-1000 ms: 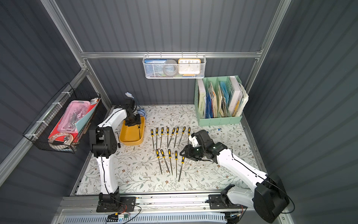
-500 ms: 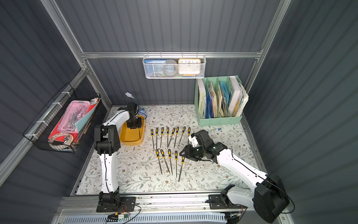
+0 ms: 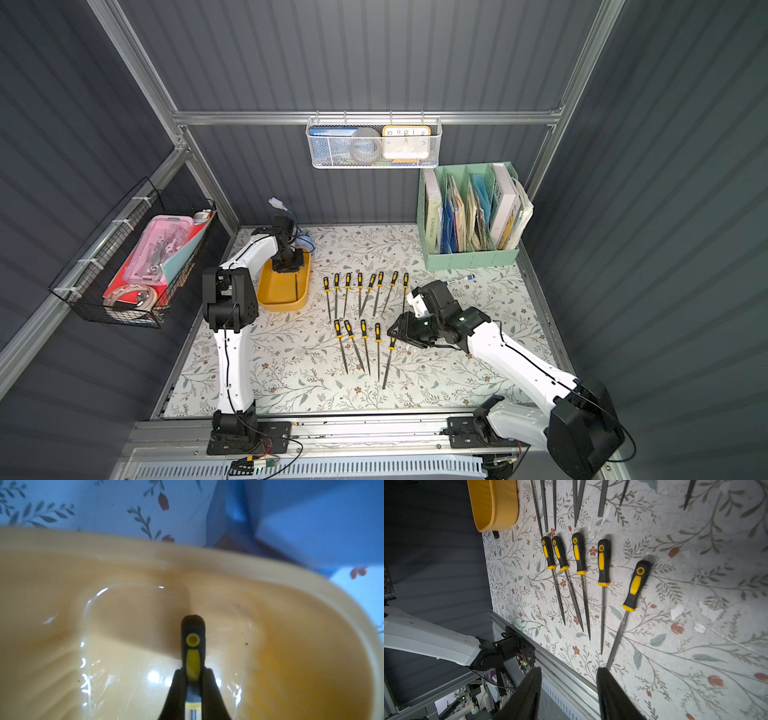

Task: Take the file tool out of the storage box
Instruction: Pick up the file tool from the storage box.

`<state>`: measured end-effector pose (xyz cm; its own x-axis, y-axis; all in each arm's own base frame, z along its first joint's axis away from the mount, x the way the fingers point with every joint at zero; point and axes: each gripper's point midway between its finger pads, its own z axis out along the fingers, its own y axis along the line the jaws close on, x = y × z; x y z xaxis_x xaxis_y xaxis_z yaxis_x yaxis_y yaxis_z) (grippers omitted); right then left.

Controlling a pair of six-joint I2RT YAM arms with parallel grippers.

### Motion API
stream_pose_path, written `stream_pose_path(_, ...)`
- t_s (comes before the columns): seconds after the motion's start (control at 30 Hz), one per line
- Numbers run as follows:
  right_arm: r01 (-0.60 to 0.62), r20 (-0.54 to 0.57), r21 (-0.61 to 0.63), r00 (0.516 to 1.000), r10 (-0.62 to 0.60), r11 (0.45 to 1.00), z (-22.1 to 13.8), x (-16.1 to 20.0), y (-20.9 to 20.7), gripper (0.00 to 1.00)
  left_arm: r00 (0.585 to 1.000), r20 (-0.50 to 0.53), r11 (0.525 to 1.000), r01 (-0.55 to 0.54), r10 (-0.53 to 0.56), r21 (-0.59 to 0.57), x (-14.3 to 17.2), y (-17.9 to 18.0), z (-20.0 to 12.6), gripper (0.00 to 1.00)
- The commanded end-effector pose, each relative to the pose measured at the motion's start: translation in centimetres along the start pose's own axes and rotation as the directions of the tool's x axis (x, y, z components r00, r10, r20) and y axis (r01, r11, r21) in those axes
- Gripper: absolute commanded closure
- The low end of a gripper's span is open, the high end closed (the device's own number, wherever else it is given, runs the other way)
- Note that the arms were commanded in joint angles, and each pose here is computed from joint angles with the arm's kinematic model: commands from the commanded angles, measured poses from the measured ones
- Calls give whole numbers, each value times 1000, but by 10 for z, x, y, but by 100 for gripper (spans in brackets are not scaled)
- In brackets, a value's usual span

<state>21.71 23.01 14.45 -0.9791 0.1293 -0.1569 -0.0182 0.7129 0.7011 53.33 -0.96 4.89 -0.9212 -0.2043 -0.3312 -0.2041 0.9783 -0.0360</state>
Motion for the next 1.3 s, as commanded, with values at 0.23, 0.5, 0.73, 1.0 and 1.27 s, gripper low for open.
stream_pose_path(0.23,82,21,-213,997,-79,974,25,-52,91,46,989,123,989,64,-81,136,-17,-20,-118,100)
stream_pose_path(0.5,168,25,-305,985,-169,937,101,-103,176,45,989,111,975,70,-95,213,4,-39,-150,100)
stream_pose_path(0.73,194,33,-381,980,-196,904,163,-132,232,45,988,115,968,73,-104,241,12,-44,-165,100)
stream_pose_path(1.0,187,36,-349,982,-186,918,192,-140,229,45,986,125,965,76,-110,252,17,-43,-176,100)
stream_pose_path(1.27,187,36,-371,982,-187,910,202,-138,235,63,986,112,962,91,-124,258,23,-42,-180,100)
